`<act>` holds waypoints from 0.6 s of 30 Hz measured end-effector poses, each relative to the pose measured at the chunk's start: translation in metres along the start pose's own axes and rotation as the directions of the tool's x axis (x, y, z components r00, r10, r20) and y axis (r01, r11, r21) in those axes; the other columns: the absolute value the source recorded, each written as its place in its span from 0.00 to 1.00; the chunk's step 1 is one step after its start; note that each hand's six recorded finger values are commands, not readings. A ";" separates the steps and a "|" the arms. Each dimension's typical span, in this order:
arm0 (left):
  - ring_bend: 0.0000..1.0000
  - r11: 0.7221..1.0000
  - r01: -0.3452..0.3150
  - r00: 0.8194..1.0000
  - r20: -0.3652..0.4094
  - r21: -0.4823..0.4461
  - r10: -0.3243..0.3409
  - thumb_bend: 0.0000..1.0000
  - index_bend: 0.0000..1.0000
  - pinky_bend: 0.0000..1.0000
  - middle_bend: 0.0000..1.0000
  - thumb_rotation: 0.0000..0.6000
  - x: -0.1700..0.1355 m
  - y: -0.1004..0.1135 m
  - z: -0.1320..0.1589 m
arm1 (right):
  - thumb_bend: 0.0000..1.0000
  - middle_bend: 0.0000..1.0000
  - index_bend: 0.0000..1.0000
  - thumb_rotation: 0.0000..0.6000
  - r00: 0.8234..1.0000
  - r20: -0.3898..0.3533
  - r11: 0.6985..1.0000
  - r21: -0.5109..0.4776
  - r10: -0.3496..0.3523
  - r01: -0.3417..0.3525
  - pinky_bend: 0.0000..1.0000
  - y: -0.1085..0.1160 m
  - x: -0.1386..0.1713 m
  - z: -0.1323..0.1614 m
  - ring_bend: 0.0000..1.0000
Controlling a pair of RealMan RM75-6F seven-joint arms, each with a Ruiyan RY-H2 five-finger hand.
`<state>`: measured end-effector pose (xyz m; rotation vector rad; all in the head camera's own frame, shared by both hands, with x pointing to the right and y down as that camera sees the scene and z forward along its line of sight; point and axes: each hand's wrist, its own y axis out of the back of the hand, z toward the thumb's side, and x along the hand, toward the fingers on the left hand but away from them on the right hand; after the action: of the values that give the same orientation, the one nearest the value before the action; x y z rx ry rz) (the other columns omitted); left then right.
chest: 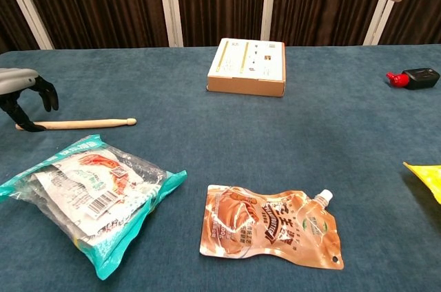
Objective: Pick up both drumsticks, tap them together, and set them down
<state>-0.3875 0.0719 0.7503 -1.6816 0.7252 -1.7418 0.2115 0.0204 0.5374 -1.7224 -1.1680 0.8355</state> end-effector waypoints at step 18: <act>0.03 1.000 -0.011 0.999 0.040 0.022 0.010 0.38 0.49 0.00 0.49 1.00 0.005 -0.006 0.027 | 0.39 0.66 0.68 1.00 1.000 0.014 1.000 0.024 -0.005 0.005 0.00 0.005 0.001 -0.003 0.36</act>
<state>-0.3608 0.0729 0.7594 -1.6896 0.6925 -1.6984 0.2161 0.0195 0.5343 -1.6959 -1.1664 0.8573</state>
